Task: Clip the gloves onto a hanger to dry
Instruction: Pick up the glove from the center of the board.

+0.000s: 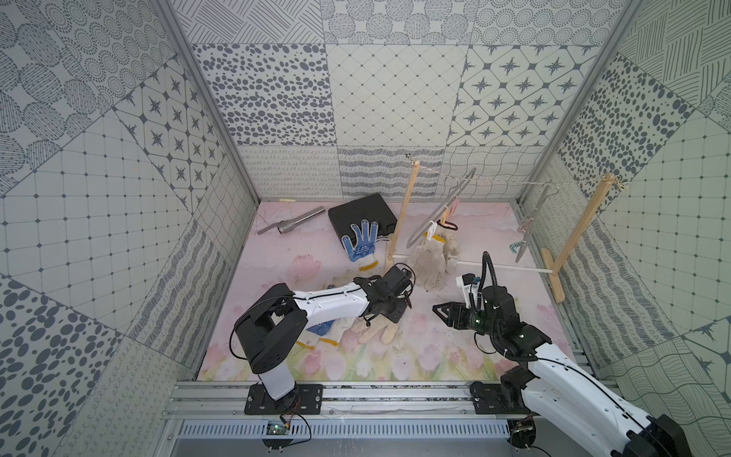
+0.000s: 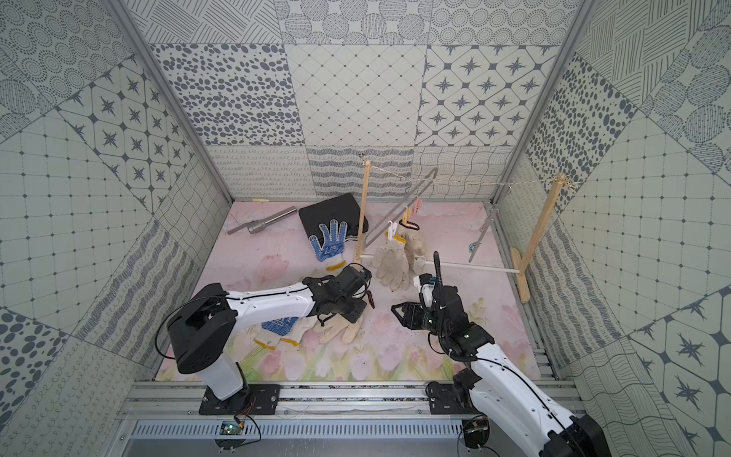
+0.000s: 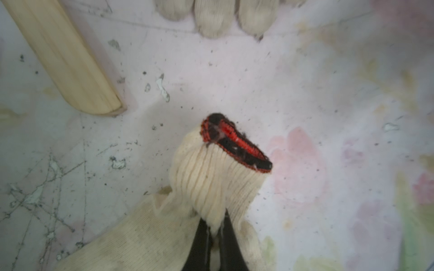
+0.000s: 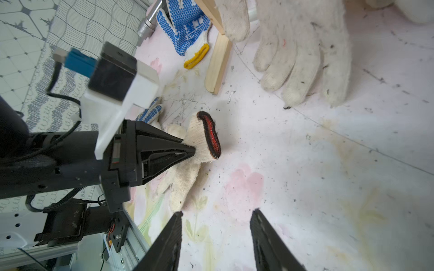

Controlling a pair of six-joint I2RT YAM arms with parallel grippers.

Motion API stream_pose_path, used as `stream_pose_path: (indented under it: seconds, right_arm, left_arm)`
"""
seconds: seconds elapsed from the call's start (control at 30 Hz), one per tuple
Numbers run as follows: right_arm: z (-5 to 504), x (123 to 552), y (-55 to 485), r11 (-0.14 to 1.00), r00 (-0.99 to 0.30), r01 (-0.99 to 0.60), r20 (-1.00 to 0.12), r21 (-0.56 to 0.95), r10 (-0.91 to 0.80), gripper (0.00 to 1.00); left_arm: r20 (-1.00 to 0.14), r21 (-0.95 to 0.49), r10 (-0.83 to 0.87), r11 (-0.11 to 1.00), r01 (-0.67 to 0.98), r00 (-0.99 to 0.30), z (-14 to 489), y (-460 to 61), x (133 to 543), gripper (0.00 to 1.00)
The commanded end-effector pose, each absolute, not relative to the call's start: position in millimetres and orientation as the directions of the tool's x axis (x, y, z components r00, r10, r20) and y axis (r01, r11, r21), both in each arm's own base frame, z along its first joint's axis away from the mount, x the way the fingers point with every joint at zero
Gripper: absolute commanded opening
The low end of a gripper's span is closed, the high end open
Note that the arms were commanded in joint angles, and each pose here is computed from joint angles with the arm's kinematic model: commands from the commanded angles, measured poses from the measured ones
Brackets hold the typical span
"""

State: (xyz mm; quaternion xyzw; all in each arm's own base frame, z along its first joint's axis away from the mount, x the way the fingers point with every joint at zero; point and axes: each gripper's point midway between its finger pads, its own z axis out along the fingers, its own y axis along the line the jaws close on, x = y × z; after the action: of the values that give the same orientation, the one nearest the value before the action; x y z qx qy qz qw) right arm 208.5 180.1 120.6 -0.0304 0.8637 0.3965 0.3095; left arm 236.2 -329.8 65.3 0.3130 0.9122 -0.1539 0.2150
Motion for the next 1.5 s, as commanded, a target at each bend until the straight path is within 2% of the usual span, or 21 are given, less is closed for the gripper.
stream_pose_path:
  seconds: [0.0, 0.17, 0.3, 0.47, 0.77, 1.0, 1.3, 1.47]
  right_arm:
    - [156, 206, 191, 0.580, -0.752, -0.399, -0.616, 0.710, 0.237, 0.50]
    - [173, 196, 188, 0.538, -0.704, -0.457, -0.658, 0.708, 0.268, 0.52]
    - [177, 192, 183, 0.536, -0.694, -0.459, -0.663, 0.708, 0.281, 0.50]
    - [187, 193, 178, 0.513, -0.686, -0.451, -0.651, 0.730, 0.325, 0.42]
    - [194, 198, 174, 0.469, -0.676, -0.452, -0.634, 0.759, 0.375, 0.40]
    - [191, 205, 170, 0.470, -0.670, -0.410, -0.608, 0.782, 0.426, 0.28]
    - [190, 220, 154, 0.483, -0.606, -0.351, -0.588, 0.802, 0.536, 0.29]
    - [197, 221, 147, 0.477, -0.565, -0.356, -0.592, 0.803, 0.575, 0.27]
  left_arm:
    - [-0.603, -0.375, 0.363, 0.657, 0.654, -0.710, 125, -377, 233, 0.00]
    - [-0.635, -0.515, 0.269, 0.551, 0.657, -0.724, 161, -407, 228, 0.00]
    - [-0.651, -0.575, 0.224, 0.478, 0.664, -0.725, 180, -422, 223, 0.00]
    - [-0.682, -0.574, 0.197, 0.453, 0.682, -0.704, 193, -429, 219, 0.00]
    - [-0.716, -0.588, 0.137, 0.408, 0.698, -0.684, 209, -434, 217, 0.00]
    - [-0.718, -0.597, 0.139, 0.380, 0.706, -0.682, 210, -438, 209, 0.00]
    - [-0.703, -0.623, 0.149, 0.341, 0.704, -0.695, 207, -446, 201, 0.00]
    - [-0.698, -0.634, 0.155, 0.321, 0.703, -0.700, 205, -451, 198, 0.00]
